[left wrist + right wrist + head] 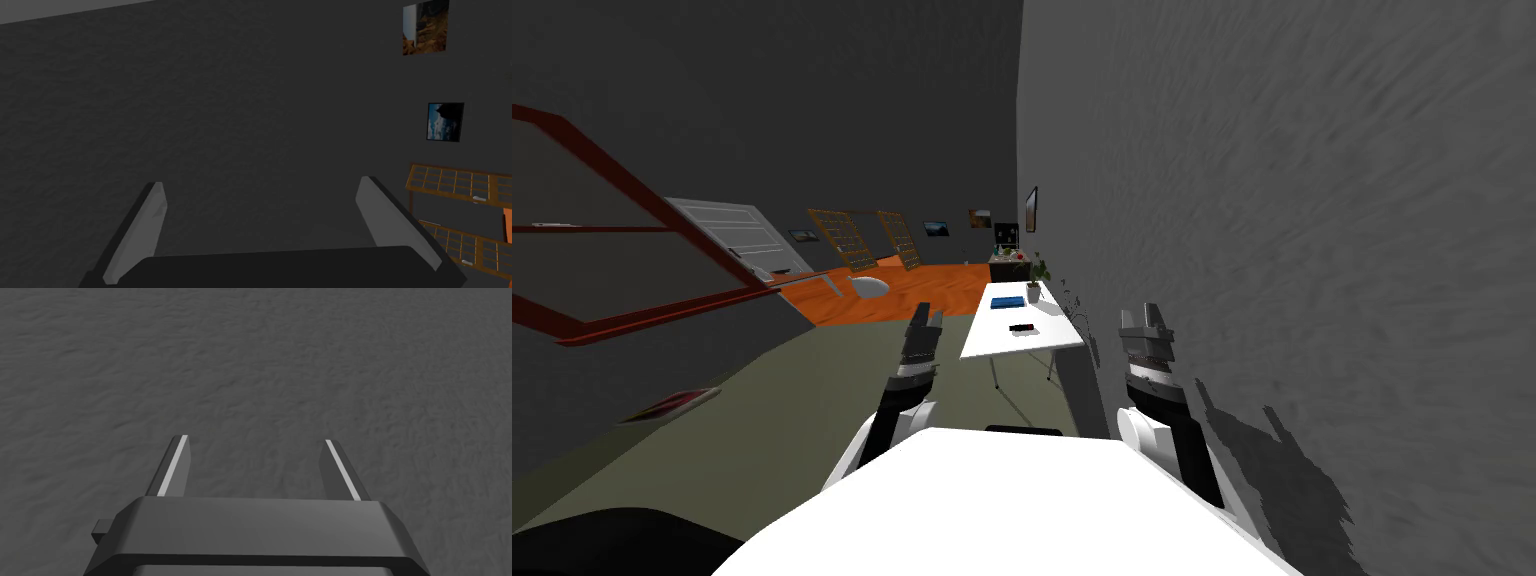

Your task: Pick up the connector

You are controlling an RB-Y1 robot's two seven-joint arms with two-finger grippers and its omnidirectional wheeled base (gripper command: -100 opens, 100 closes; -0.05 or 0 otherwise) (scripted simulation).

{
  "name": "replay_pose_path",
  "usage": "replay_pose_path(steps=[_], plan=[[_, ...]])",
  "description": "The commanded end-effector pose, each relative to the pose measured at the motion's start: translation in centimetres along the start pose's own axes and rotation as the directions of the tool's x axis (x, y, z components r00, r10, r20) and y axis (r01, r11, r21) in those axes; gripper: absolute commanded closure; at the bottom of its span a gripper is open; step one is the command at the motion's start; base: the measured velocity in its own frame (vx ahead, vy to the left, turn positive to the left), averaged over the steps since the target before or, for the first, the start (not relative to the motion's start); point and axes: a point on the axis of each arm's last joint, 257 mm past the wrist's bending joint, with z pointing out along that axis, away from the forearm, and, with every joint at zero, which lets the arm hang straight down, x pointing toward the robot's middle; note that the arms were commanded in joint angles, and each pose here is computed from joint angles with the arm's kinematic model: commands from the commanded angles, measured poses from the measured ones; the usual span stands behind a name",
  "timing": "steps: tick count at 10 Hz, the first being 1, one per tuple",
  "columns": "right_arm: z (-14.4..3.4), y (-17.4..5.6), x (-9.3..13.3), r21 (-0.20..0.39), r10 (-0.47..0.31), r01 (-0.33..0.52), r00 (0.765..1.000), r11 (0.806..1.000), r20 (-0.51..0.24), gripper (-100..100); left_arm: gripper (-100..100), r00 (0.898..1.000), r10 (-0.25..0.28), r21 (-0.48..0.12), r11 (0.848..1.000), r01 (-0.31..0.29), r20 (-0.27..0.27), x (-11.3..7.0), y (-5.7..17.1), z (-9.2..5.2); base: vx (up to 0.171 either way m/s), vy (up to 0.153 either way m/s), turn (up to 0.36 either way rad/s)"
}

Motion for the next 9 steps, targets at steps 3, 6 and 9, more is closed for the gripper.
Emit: replay_pose_path(steps=[3,6,9], plan=[[0.0,0.0,0.0,0.0,0.0,0.0,1.0,1.0,0.0,0,-100,0.994,-0.091,-0.047,0.995,0.088,-0.065,2.9,2.6,1.4,0.002,-0.019,0.038],[0.0,0.0,0.0,0.0,0.0,0.0,1.0,1.0,0.0,0,-100,0.977,-0.186,-0.122,0.977,0.173,-0.102,5.8,5.7,2.4,-0.007,-0.023,0.038],[0.0,0.0,0.0,0.0,0.0,0.0,1.0,1.0,0.0,0,-100,0.958,-0.259,-0.187,0.954,0.234,-0.122,8.2,7.9,3.3,-0.005,-0.022,0.029]])
